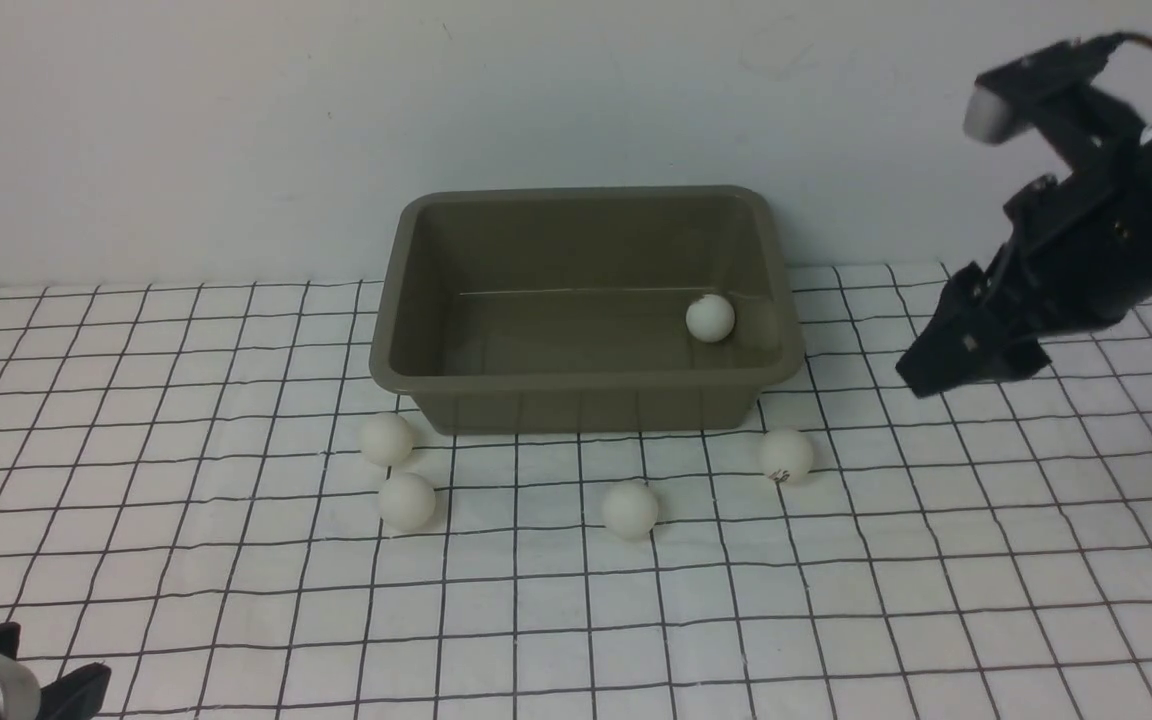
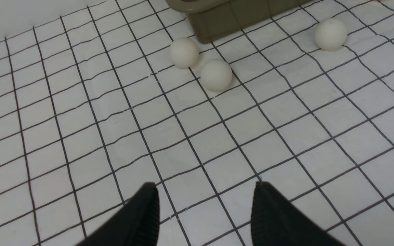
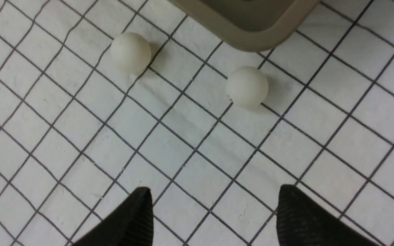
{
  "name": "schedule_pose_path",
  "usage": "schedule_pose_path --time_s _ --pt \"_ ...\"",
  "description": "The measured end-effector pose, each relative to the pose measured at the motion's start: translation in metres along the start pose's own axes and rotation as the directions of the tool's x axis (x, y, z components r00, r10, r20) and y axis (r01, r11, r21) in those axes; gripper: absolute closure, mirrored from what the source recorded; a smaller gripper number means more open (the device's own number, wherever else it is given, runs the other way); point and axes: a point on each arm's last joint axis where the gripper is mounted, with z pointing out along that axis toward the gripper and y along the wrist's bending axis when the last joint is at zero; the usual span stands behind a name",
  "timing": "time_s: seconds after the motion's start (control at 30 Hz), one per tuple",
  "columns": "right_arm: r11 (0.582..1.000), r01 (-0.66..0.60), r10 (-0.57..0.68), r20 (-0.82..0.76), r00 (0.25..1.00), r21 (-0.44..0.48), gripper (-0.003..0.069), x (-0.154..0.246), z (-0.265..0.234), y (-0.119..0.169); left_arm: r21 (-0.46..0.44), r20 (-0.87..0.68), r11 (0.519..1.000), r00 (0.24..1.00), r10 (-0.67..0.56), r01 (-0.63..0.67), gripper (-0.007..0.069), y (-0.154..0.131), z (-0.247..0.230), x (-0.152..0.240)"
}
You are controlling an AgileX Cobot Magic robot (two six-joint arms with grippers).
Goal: Put the table tennis balls into the box on the white checkered tablecloth.
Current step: 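Reach for and grasp a ping pong ball on the table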
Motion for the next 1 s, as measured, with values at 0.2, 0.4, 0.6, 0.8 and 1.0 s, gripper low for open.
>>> schedule_pose_path --time_s 0.2,0.4,0.6,0.8,1.0 --pt "1.000 0.026 -0.025 0.114 0.993 -0.006 0.0219 0.015 0.040 -0.004 0.000 0.000 1.000 1.000 0.000 0.000 0.0291 0.000 0.000 0.000" --pt "1.000 0.005 -0.007 0.159 0.987 0.014 0.0195 0.012 0.064 -0.016 0.000 0.000 1.000 1.000 0.000 0.000 0.0291 0.000 0.000 0.000" --pt "1.000 -0.025 0.022 0.165 0.986 0.013 0.0178 0.013 0.095 -0.029 0.000 0.000 1.000 1.000 0.000 0.000 0.0291 0.000 0.000 0.000" --pt "1.000 -0.016 0.018 0.119 0.993 -0.012 0.0176 0.018 0.129 -0.030 0.000 0.000 1.000 1.000 0.000 0.000 0.0291 0.000 0.000 0.000" --pt "0.999 0.028 -0.030 0.110 0.993 0.015 0.0176 0.014 0.153 -0.019 0.001 -0.001 1.000 1.000 0.000 0.000 0.0291 0.000 0.000 0.000"
